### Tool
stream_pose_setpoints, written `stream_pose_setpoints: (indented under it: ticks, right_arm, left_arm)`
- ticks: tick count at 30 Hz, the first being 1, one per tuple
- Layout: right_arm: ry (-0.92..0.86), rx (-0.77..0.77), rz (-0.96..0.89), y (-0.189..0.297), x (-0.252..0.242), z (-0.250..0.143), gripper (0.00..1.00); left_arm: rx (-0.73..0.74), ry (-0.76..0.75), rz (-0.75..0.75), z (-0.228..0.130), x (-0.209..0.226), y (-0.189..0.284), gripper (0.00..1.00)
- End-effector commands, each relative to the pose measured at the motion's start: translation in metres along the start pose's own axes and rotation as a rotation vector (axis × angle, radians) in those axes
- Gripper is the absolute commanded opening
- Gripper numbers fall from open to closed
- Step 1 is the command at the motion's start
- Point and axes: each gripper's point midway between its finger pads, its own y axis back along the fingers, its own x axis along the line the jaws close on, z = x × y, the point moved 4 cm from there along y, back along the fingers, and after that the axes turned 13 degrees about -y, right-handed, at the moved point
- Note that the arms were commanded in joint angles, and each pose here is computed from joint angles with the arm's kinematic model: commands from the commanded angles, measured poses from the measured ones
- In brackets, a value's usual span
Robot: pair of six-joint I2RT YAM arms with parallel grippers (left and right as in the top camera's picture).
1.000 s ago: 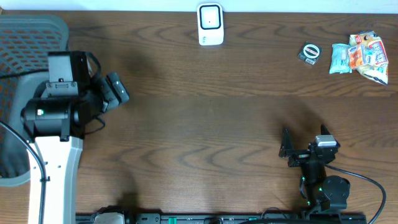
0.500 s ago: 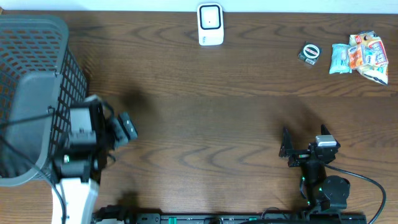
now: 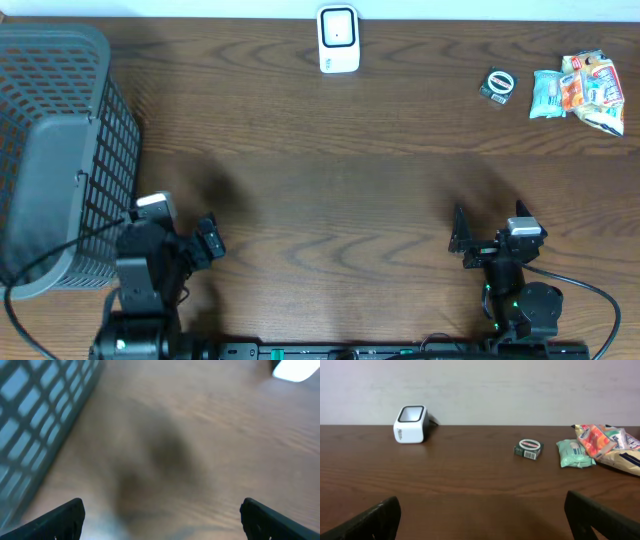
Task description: Scan the item barcode
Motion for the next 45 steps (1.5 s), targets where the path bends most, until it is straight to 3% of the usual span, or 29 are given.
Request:
stream_pose_setpoints:
  ticks: [1,9,14,36,45]
  right_arm:
    - [0.012,0.001,0.008,0.000,0.002,-0.001,0.99]
    - [0.012,0.001,0.008,0.000,0.002,-0.001,0.99]
    - [0.012,0.001,0.008,0.000,0.002,-0.001,0.99]
    - [0.012,0.001,0.008,0.000,0.002,-0.001,0.99]
    - [0.012,0.001,0.008,0.000,0.002,-0.001,0.99]
  left_arm:
    - [-0.110,-0.081,-0.016,0.001,-0.004,0.004,0.98]
    - [-0.347,-0.081,-0.044,0.002,-0.007,0.015,0.98]
    - [-0.468,-0.202,-0.091,0.006,-0.017,0.017,0.98]
    - [-0.703,-0.192,-0.060,0.014,-0.015,-0.006,0.98]
    - [-0.696,-0.190,-0.051,0.010,-0.013,-0.011,0.98]
